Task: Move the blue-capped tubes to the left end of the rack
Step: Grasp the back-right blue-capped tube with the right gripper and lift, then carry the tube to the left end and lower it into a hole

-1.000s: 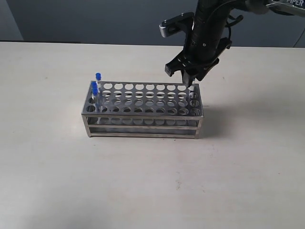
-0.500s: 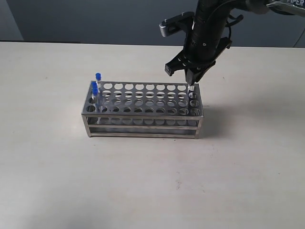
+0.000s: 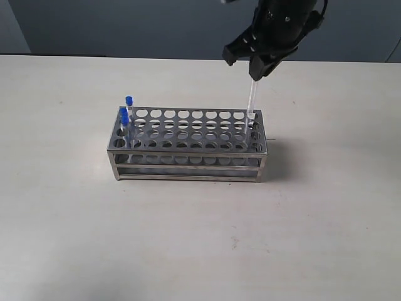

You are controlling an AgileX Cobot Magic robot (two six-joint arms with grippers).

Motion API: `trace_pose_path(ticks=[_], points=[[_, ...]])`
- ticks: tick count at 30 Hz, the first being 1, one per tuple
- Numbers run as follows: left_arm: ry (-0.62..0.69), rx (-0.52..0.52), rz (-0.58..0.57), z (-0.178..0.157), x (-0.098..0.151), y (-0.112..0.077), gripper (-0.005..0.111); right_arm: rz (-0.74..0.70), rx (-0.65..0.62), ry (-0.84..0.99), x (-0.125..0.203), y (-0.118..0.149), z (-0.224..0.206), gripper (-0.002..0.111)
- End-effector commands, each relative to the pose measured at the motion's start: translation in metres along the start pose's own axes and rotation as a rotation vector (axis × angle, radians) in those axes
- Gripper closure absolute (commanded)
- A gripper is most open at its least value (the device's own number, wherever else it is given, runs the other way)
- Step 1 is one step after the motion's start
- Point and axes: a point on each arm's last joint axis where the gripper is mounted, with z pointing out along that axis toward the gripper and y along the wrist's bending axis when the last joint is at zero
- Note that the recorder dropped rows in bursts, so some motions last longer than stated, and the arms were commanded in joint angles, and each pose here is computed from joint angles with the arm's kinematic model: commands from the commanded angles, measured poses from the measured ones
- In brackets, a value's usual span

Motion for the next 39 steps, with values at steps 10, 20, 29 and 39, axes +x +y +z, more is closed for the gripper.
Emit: trace_pose_path(ticks=[10, 20, 29, 39], points=[[-0.004, 0.012, 0.002, -0.001, -0.001, -0.001, 0.106, -0.111, -0.153, -0.187, 0.002, 0.036, -0.060, 0.108], [-0.004, 0.012, 0.002, -0.001, -0.001, -0.001, 0.106, -0.392, -0.283, -0.196, -0.027, 0.128, -0.019, 0.108], [-0.004, 0.012, 0.002, -0.001, -0.001, -0.001, 0.106, -0.451, -0.323, -0.166, -0.053, 0.157, 0.010, 0.108], [-0.004, 0.012, 0.002, -0.001, -0.001, -0.001, 0.106, -0.436, -0.335, -0.103, -0.057, 0.160, 0.050, 0.108]])
